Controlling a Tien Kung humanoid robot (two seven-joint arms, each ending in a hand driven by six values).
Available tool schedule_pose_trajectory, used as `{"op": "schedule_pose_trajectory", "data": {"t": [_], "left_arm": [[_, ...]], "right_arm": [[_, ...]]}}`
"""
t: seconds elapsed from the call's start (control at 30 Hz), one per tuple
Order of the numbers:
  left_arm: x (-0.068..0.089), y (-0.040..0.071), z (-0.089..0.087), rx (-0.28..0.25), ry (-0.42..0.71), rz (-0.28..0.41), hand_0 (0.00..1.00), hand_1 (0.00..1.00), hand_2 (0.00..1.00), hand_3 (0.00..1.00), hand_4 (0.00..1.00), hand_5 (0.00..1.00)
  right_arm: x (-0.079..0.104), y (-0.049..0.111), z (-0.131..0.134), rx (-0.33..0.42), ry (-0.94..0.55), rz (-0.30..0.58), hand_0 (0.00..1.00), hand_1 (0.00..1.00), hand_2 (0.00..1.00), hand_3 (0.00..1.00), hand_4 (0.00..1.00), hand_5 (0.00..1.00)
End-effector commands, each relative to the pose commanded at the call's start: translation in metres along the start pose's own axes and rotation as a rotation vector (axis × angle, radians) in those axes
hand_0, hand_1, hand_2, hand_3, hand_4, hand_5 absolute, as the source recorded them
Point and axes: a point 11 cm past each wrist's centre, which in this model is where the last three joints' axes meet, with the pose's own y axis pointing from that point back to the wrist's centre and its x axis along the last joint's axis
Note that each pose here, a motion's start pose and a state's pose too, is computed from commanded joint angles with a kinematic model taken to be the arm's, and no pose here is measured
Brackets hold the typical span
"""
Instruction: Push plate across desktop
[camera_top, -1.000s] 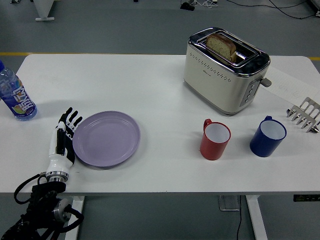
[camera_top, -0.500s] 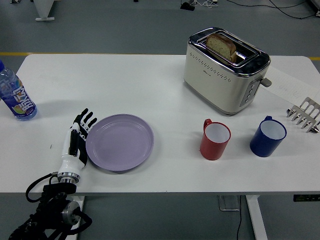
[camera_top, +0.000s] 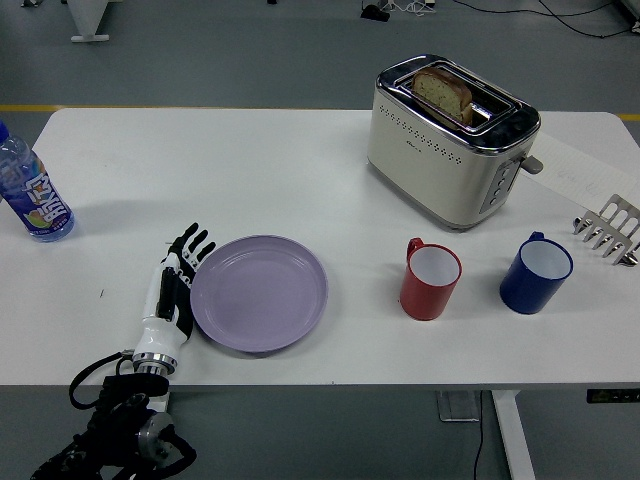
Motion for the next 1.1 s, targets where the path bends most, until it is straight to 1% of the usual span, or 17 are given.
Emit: {"op": "schedule_pose_trajectory", "data": {"t": [0.2,0.47,0.77,0.87,1.1], "left_arm": [[-0.004,0.002,-0.001,0.005,0.007,-0.013,0.817,0.846,0.89,0.893,0.503,0.998],[-0.013,0.006,-0.008,0.032,0.01,-0.051,0.815,0.841,0.879,0.877,0.502,0.998],[-0.023,0.005,-0.007,0.032,0.014,-0.081,0.813,0.839,0.874,0.87,0.5,0.998],[-0.028,0.004,-0.007,0.031,0.016,-0.097,0.813,0.839,0.874,0.87,0.5,0.998],[-0.034,0.003,-0.006,0.031,0.019,-0.114,0.814,0.841,0.871,0.867,0.499,0.998]], "right_arm": [[0.001,-0.001,0.001,-0.001,0.001,0.003,0.551,0.451,0.568,0.581,0.299,0.467],[0.002,-0.001,0.001,-0.001,0.002,0.003,0.551,0.451,0.568,0.58,0.299,0.467],[0.0,0.0,-0.002,0.005,0.0,0.0,0.551,0.451,0.567,0.581,0.301,0.468],[-0.001,0.001,-0.004,0.007,0.0,-0.002,0.551,0.451,0.567,0.581,0.301,0.468],[-0.002,0.002,-0.005,0.009,0.001,-0.004,0.551,0.451,0.565,0.581,0.301,0.468]]}}
